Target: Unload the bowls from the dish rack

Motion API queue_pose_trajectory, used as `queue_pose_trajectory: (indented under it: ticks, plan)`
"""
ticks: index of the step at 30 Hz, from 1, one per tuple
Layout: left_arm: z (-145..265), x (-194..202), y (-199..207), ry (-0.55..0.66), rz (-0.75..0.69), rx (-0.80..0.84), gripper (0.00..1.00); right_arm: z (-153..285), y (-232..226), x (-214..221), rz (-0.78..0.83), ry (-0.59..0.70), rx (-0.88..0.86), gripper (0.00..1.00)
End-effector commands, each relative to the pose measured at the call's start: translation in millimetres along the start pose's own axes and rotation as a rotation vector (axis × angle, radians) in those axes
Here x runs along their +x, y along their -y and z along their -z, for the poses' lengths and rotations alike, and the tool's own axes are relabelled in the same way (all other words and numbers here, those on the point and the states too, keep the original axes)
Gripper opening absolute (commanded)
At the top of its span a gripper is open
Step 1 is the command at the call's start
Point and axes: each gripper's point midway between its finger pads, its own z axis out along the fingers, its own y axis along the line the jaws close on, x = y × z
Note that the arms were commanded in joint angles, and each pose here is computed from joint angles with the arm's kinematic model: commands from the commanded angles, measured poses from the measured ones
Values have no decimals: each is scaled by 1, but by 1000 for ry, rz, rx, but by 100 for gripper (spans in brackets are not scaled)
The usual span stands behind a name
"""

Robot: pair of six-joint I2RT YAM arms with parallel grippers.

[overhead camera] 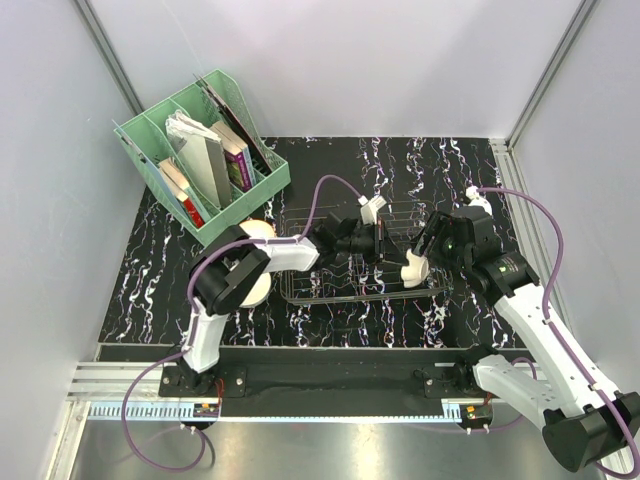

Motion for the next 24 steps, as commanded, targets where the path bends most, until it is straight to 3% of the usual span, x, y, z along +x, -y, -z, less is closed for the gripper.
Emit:
queue_pose_trajectory:
  ticks: [1,11,24]
  plan:
    - [14,-21,38,69,-123,25,0,2,3,-3,-19,23,20,70]
    - [18,-27,44,35,-251,-130,0,4,8,-7,-11,37,53,70]
    - [22,-11,12,-76,-355,-390,0,-3,17,3,-9,8,86,70]
